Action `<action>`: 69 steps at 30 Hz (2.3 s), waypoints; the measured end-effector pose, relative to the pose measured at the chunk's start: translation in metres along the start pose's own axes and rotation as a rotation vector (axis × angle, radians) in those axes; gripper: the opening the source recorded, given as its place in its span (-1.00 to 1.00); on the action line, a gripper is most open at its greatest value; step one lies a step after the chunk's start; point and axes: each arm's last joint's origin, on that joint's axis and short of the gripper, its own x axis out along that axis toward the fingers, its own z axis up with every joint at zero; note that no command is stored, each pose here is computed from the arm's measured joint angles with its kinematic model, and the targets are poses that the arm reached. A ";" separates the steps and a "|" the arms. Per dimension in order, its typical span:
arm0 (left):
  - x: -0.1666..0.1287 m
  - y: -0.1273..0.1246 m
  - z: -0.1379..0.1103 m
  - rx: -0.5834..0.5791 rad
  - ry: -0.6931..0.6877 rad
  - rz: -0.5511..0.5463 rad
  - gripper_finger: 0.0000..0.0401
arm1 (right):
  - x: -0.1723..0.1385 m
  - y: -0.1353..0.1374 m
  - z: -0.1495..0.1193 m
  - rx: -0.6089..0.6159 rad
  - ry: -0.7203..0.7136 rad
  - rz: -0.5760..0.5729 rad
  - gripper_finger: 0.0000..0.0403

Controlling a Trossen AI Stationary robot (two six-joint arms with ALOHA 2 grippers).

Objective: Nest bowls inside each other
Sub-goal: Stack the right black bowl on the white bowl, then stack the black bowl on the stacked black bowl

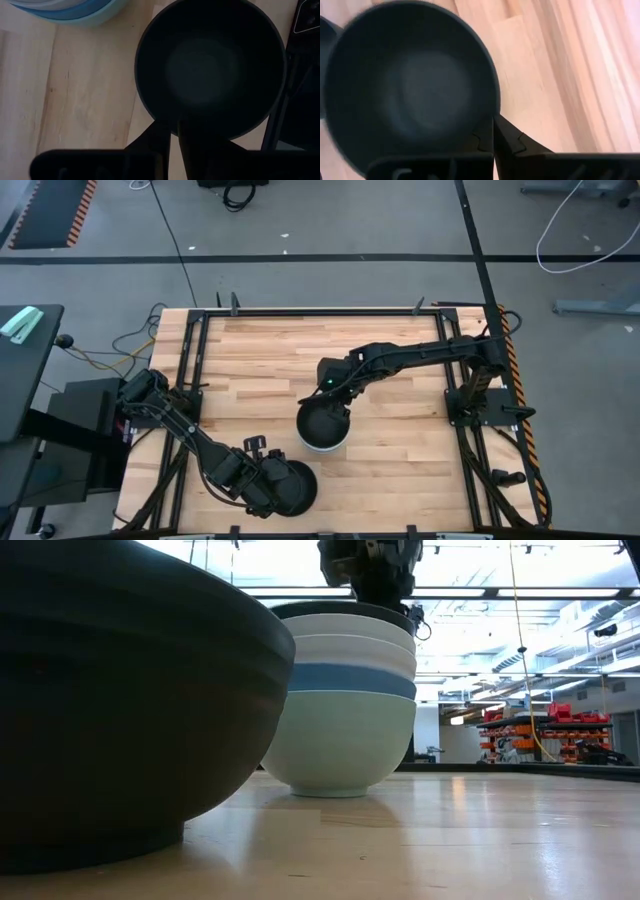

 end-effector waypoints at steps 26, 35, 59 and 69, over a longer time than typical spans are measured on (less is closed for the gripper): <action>0.006 0.014 0.017 -0.072 0.022 -0.014 -0.66 | -0.043 0.004 -0.021 0.101 -0.028 -0.043 -0.86; 0.033 0.022 0.029 -0.082 0.124 -0.015 -0.47 | -0.075 0.025 -0.045 0.071 -0.107 -0.084 -0.86; 0.062 0.040 0.050 -0.090 0.218 -0.066 -0.35 | -0.092 0.040 -0.063 0.047 -0.172 -0.100 -0.85; 0.095 0.042 0.052 -0.062 0.310 -0.063 -0.34 | -0.092 0.040 -0.063 0.047 -0.171 -0.100 -0.85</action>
